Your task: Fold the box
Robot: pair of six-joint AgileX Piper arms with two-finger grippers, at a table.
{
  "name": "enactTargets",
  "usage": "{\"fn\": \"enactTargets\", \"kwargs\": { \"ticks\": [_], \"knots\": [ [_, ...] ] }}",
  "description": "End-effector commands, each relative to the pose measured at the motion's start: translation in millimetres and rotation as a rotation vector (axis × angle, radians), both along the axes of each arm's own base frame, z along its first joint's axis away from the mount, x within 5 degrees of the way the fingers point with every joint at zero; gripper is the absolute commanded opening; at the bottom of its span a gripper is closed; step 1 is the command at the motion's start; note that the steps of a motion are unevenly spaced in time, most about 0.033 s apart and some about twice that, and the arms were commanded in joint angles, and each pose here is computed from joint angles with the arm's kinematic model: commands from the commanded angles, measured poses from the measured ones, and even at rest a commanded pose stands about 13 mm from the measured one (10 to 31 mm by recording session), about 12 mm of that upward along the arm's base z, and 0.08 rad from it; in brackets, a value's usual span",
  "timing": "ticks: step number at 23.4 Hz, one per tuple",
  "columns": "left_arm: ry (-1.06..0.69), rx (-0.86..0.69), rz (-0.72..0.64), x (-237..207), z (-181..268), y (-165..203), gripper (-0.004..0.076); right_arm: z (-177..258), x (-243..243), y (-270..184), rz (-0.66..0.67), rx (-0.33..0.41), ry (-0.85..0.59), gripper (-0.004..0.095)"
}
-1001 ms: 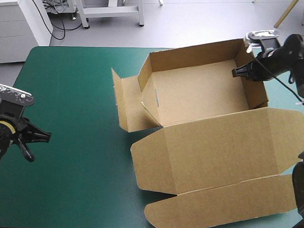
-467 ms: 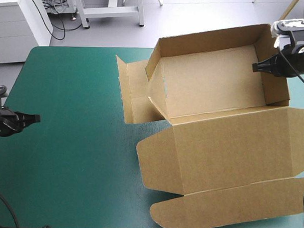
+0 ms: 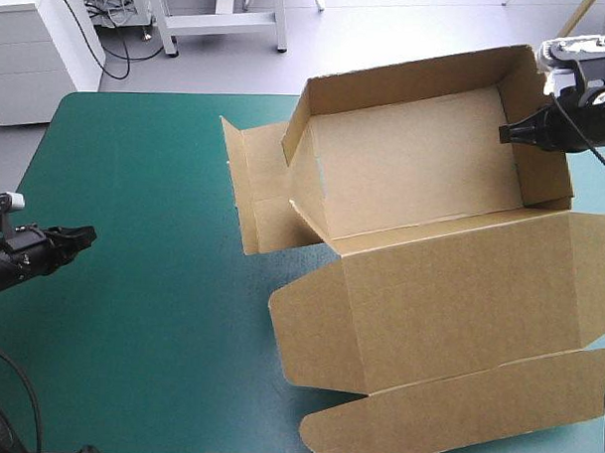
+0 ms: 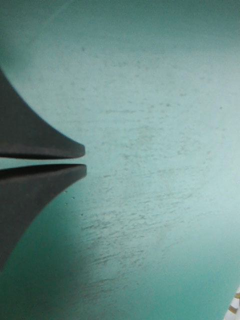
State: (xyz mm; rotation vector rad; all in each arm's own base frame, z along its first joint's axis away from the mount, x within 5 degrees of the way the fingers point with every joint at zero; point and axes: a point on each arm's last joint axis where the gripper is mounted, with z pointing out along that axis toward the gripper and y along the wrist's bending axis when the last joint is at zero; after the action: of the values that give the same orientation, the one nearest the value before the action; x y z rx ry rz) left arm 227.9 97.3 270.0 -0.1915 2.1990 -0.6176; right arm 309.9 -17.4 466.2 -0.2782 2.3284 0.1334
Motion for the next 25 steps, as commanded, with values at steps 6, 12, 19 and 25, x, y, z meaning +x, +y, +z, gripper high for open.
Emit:
{"fn": "enactTargets", "kwargs": {
  "ticks": [6,12,19,25],
  "knots": [
    [-0.066,-0.117,-0.103,21,5,-26,0.0383,29,-17,10,0.037,0.099,-0.133,-0.0020],
    [-0.011,-0.206,-0.298,48,-21,-72,0.0643,30,-17,14,0.080,0.123,-0.147,-0.0020],
    [-0.119,-0.402,-0.409,54,-13,-89,0.0643,34,-18,22,0.154,0.191,-0.174,-0.0020],
    [-0.182,-0.469,-0.466,52,-2,-97,0.0643,36,-19,25,0.172,0.216,-0.182,-0.0020]
  ]
}}
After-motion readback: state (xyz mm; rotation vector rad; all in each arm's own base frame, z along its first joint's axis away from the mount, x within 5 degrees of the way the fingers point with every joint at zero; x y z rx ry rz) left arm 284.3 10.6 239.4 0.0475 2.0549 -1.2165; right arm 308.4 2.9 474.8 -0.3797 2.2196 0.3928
